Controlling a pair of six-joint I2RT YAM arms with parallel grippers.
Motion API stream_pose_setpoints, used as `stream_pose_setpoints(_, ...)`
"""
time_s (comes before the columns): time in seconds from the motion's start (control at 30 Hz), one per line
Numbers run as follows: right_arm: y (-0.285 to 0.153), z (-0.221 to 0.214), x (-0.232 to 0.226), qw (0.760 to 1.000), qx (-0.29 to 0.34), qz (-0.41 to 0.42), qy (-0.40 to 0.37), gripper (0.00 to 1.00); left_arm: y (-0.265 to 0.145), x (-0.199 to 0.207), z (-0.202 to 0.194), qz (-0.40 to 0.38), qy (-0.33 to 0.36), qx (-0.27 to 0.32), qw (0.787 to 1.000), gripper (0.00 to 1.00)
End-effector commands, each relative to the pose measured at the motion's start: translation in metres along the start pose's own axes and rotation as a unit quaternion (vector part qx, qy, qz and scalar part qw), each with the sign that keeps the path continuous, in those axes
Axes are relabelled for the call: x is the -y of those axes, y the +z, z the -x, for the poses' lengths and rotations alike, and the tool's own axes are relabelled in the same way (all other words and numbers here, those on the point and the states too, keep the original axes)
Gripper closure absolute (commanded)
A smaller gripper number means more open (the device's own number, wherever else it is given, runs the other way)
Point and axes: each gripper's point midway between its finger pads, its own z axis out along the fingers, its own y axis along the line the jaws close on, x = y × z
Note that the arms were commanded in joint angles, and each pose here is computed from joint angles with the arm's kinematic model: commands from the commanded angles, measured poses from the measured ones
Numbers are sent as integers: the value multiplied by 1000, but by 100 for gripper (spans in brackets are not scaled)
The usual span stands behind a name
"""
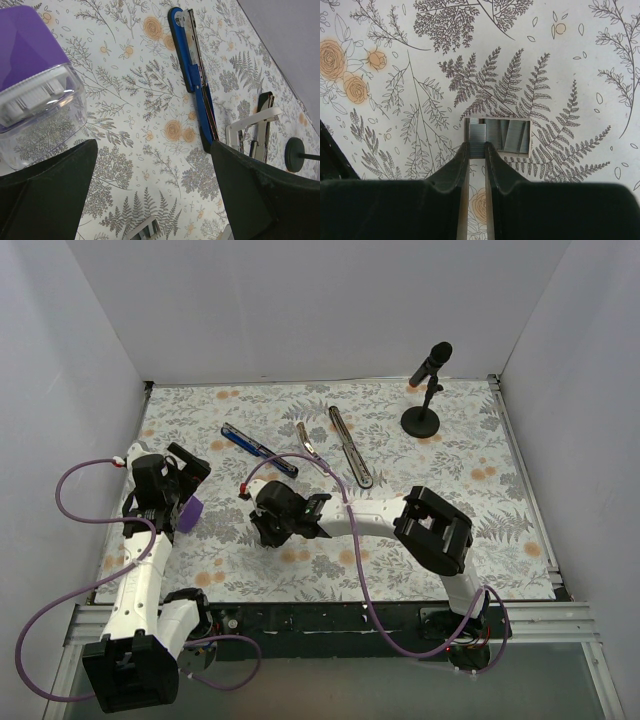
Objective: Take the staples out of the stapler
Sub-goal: Place the staple in the staple box.
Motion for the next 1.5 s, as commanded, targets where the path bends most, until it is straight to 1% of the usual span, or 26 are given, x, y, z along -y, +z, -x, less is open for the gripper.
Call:
stream_pose_setpoints(0.0, 3, 15, -5, 1000, 14, 1, -10, 81, -2, 1, 6, -5, 7, 15, 1000, 2)
stream_pose_setpoints(0.73, 5, 11, -5, 1000, 5, 0, -18, 80, -1, 2, 4, -10, 6, 10, 1000, 2)
stream_pose_setpoints(0.77, 5, 12, 0, 1000, 9, -13, -17, 80, 0, 3, 4, -10, 5, 9, 1000, 2)
stream_pose_setpoints(0.87, 1, 15, 0, 1000, 15, -17, -21, 80, 0, 2, 4, -9, 6, 8, 1000, 2)
stream_pose_setpoints(1.47, -8, 22, -5, 999, 27, -17, -28, 80, -1, 2, 3, -10, 4, 10, 1000, 2)
